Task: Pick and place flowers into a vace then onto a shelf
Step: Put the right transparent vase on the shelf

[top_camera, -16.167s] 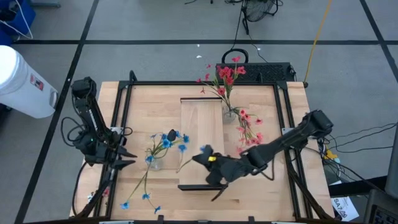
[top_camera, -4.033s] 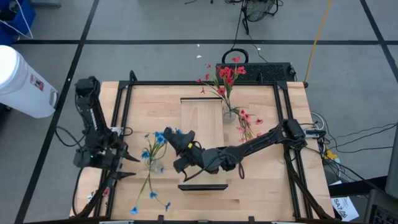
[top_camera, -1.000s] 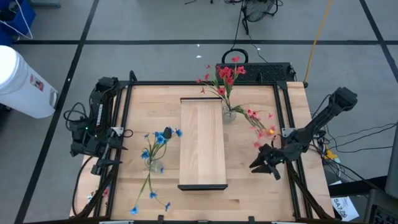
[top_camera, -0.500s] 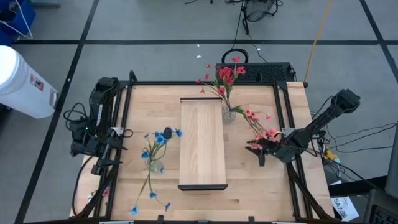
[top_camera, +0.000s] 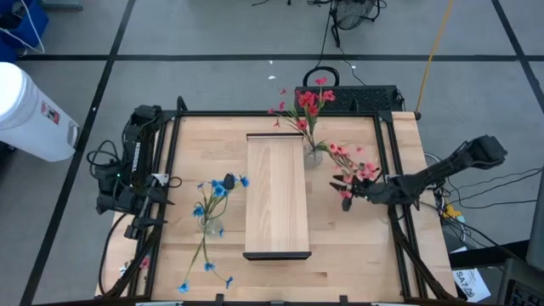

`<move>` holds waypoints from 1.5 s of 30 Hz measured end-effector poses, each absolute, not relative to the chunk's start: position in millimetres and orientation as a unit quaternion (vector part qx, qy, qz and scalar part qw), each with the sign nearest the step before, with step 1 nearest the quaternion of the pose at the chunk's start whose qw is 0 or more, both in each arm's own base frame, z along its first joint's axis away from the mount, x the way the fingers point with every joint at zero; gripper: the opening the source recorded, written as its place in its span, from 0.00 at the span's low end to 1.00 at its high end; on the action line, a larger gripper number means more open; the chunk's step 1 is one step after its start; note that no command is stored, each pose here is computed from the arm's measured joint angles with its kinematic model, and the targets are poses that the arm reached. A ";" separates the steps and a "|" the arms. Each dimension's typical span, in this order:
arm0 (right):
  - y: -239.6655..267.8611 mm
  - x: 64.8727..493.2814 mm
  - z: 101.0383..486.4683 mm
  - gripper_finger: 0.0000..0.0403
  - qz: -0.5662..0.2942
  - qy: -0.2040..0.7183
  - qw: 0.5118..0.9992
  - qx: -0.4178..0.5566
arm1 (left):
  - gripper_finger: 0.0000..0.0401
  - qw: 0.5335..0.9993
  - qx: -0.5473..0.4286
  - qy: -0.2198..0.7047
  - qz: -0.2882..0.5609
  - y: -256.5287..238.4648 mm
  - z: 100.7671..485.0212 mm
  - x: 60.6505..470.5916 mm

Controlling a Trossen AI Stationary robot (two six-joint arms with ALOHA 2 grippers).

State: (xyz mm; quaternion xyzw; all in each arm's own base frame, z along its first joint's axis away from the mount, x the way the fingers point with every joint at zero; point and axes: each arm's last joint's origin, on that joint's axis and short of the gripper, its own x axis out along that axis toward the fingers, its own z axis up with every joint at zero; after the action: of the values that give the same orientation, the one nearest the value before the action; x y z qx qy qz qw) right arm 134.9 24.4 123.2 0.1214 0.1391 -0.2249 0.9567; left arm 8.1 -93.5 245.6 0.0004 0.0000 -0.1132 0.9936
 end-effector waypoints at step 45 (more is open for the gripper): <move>-57.9 194.3 132.2 0.67 -0.248 0.112 0.960 0.059 | 0.62 0.994 0.000 0.000 -0.113 -93.5 245.6 8.1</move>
State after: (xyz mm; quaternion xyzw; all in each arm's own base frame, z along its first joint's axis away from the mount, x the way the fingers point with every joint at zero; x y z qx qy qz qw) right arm 194.3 -57.9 132.2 0.0590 0.1125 -0.2480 0.9604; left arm 8.1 -93.5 245.6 0.0004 0.0001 -0.1131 0.9936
